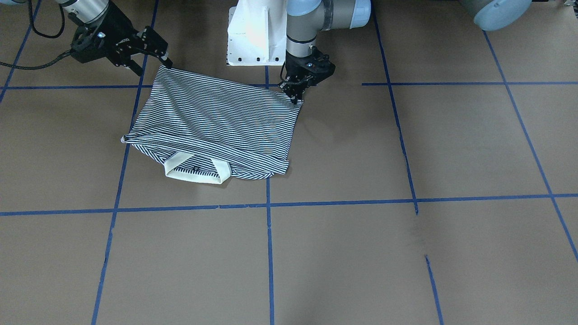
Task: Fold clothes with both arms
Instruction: 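Move the left gripper to the shirt's near corner while the right gripper holds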
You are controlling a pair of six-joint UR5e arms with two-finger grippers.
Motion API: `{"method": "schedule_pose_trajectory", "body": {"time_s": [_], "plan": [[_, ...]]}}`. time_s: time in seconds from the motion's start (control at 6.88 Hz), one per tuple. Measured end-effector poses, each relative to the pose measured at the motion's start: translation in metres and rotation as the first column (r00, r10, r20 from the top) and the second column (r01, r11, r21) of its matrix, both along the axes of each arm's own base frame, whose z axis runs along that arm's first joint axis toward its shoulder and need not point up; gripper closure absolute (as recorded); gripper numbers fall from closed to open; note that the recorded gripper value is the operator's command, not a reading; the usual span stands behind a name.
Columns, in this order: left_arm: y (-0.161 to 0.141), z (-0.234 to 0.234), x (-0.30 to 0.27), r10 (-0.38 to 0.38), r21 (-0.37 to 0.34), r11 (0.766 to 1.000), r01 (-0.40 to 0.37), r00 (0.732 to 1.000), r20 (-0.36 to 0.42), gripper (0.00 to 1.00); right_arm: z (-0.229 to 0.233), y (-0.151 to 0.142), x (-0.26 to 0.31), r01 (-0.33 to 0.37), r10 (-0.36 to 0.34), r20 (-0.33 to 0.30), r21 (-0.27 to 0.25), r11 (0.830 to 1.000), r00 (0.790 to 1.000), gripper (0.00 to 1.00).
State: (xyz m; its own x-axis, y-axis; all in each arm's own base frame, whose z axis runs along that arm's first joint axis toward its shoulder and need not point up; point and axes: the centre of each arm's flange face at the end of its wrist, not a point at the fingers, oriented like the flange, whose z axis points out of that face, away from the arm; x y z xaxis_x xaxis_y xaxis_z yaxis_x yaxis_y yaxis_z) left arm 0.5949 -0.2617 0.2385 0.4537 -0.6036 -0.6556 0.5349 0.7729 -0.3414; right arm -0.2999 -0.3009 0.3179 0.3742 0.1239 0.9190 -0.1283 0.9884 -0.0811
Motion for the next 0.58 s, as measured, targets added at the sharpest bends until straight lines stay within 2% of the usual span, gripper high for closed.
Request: {"method": "schedule_pose_trajectory", "body": {"time_s": [0.29, 0.58], "plan": [[-0.011, -0.005, -0.008, -0.025, 0.012, 1.0, 0.025, 1.0, -0.001, 1.0, 0.0, -0.002, 0.003, 0.003, -0.003, 0.003, -0.007, 1.0, 1.0, 0.0], [-0.039, -0.006, -0.021, -0.069, 0.017, 0.997, 0.069, 0.998, 0.008, 1.0, -0.002, -0.011, 0.016, 0.017, -0.017, 0.021, -0.03, 0.999, 1.0, 0.0]]}}
